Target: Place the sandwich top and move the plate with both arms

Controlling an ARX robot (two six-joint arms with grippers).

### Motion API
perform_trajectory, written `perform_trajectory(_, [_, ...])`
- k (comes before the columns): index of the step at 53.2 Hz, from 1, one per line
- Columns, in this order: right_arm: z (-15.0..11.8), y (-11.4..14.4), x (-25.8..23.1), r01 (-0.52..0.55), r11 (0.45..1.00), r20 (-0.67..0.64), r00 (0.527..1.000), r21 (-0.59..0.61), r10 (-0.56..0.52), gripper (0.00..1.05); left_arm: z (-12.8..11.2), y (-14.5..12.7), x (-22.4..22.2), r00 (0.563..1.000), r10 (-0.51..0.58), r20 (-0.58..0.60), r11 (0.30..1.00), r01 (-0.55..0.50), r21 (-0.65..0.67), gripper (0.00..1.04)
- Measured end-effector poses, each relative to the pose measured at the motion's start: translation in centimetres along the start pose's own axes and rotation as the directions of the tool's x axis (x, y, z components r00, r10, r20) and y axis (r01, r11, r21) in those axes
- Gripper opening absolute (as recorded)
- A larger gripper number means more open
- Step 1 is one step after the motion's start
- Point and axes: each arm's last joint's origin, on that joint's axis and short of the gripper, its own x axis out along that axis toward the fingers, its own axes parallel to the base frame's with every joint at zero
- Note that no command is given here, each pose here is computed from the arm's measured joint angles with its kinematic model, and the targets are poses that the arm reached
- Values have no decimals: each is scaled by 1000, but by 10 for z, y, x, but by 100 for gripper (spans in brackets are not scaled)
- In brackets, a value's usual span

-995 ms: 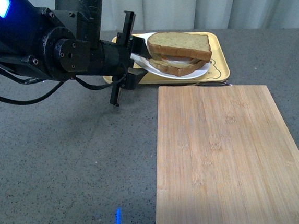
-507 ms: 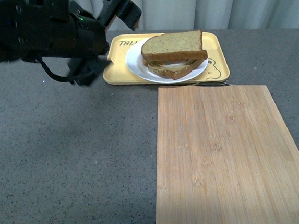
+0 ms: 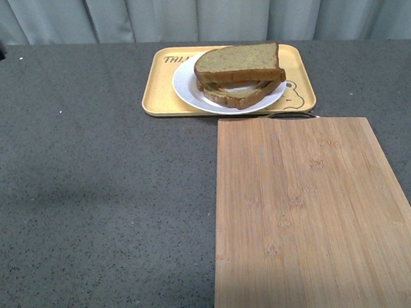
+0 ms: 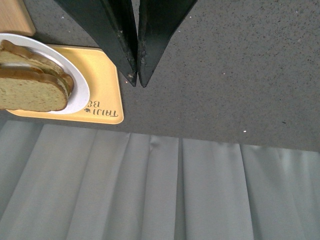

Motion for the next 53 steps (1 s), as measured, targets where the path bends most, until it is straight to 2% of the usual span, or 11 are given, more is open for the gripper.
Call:
perform_trajectory(18, [0,0,0,0,1000,0,1000,0,0,95,10,16,-47,1000,10,-24,1000,-10,8,4])
perform_trajectory(28, [0,0,0,0,1000,0,1000,0,0,95,18,25,-68,1000,-12,0,1000,12,9,4])
perform_trajectory(33, [0,0,0,0,1000,0,1000,0,0,95,16,30,-77,1000,12,-7,1000,-11,9,4])
perform_trajectory(53, [0,0,0,0,1000,0,1000,0,0,95,17,31,-103,1000,12,-3,1000,-12,9,4])
